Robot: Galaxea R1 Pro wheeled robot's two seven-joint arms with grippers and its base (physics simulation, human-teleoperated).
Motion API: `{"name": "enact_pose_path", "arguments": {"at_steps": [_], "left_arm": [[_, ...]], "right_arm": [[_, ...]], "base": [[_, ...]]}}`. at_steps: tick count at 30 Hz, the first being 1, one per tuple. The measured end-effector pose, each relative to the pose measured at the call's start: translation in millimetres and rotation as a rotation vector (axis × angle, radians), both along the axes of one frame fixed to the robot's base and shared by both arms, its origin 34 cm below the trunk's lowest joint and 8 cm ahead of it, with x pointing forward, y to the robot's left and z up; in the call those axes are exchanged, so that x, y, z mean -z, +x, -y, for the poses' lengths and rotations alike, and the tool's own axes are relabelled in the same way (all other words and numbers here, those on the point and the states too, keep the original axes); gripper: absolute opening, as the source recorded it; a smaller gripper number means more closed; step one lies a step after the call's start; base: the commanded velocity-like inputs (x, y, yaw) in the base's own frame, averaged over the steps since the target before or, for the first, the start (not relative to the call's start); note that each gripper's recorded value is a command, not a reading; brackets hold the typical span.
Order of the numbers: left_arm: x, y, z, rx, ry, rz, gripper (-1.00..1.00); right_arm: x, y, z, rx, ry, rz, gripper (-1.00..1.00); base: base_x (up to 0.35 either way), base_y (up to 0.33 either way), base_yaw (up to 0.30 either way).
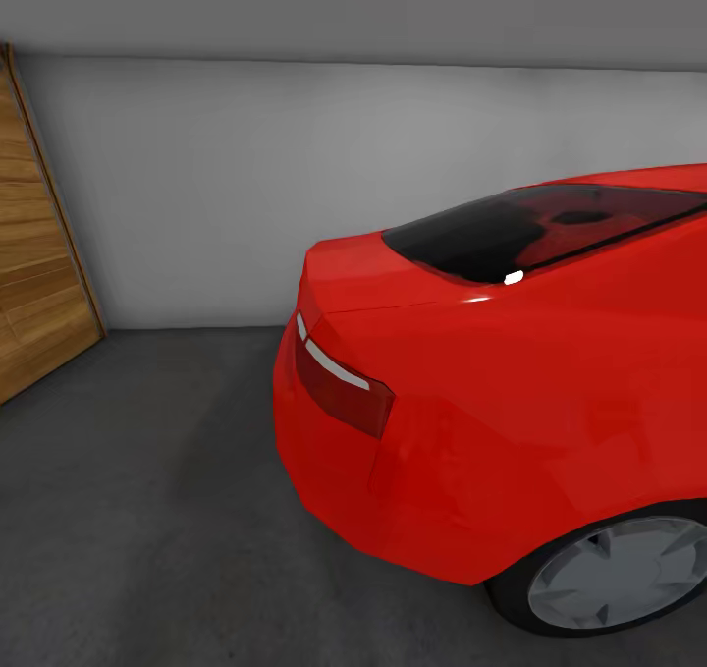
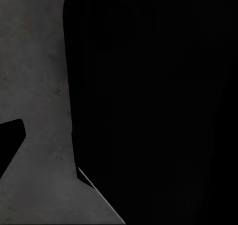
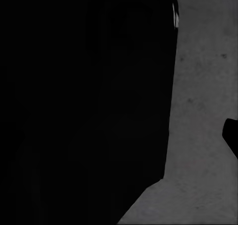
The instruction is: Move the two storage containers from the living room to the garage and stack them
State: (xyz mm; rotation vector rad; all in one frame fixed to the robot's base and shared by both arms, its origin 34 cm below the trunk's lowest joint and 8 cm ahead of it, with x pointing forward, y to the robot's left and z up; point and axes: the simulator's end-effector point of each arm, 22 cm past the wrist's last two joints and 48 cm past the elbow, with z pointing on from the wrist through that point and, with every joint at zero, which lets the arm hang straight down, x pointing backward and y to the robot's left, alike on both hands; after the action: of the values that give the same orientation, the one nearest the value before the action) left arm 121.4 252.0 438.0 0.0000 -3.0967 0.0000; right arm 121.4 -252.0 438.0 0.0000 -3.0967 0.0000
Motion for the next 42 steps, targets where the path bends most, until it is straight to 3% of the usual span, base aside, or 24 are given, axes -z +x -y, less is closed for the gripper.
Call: {"name": "enact_pose_path", "arguments": {"at_steps": [18, 42], "left_arm": [[0.4, 17.0, -6.8, -0.002, 0.008, 0.038, 1.00], [0.4, 17.7, -6.8, 0.000, 0.008, 0.040, 1.00]], "right_arm": [[0.2, 4.8, 4.4, 0.006, -0.007, 0.020, 1.00], [-0.3, 24.5, 4.0, 0.013, -0.006, 0.111, 1.00]], "base": [[0.000, 0.000, -0.018], [0.000, 0.000, -0.276]]}}
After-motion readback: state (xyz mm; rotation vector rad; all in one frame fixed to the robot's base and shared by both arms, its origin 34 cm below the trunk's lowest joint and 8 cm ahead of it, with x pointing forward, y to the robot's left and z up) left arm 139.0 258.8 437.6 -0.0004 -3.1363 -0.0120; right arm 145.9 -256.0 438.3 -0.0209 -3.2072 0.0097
